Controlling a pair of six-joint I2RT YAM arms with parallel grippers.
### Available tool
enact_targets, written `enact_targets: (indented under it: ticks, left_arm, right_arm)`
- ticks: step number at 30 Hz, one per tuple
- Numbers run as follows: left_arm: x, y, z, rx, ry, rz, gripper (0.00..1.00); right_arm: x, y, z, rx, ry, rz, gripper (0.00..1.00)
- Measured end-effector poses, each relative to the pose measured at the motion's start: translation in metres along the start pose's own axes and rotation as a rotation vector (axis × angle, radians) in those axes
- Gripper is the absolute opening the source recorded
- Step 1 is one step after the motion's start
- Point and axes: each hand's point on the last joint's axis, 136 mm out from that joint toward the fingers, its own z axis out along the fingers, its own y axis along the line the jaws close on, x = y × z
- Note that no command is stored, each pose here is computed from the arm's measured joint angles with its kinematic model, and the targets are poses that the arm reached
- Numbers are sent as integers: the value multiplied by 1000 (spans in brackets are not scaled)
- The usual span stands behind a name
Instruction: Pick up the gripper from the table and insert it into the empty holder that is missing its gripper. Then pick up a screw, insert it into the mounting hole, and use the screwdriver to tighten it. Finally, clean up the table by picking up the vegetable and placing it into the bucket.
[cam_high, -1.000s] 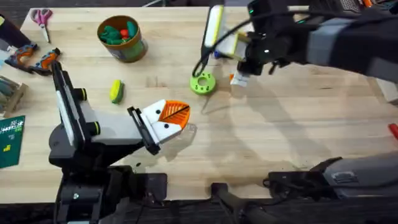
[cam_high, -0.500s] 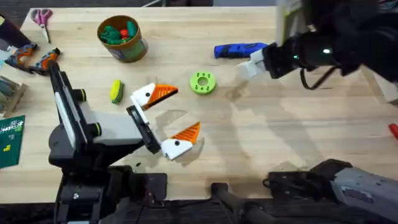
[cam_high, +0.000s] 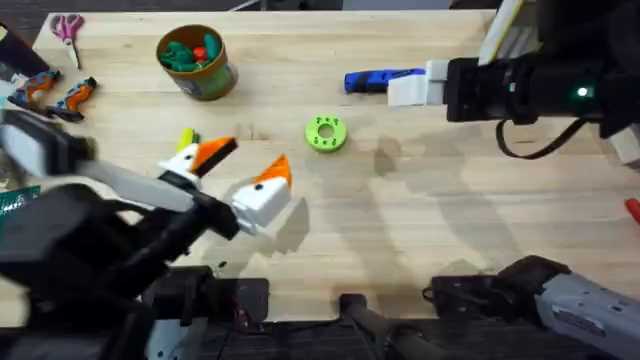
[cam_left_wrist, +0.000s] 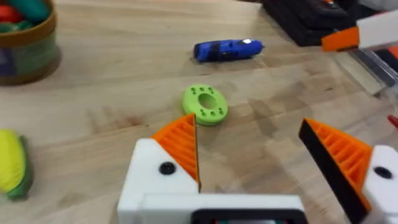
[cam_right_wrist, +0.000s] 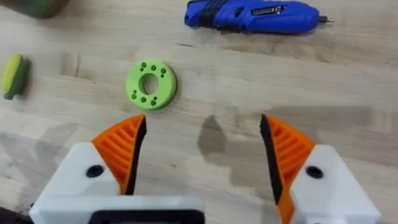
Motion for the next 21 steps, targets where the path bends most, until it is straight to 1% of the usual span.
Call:
enact_targets:
  ticks: [4,7,10,14,16,18,19,21]
  left_arm:
    - [-20,2,-16,-107,61,-64,985]
    - [-31,3,-24,-172,136,-86,985]
    - [-42,3,-31,-220,233,-80,985]
    - [-60,5,-33,-250,346,-36,985]
    - [-71,7,-29,-254,377,-10,985]
    - [-81,9,-24,-254,390,0,985]
    - [-84,11,-21,-254,398,-3,985]
    - [-83,16,-16,-262,423,-15,985]
  right_arm:
    - [0,0,0,-2,2,14,994]
    - [0,1,0,-3,2,19,993]
    - [1,0,0,-2,4,23,993]
    - [12,-3,0,14,48,26,993]
    - [20,-6,-1,27,84,26,993]
    - [30,-10,-2,41,124,26,993]
    - [34,-11,-4,48,142,26,993]
    - [35,-11,-8,52,156,26,993]
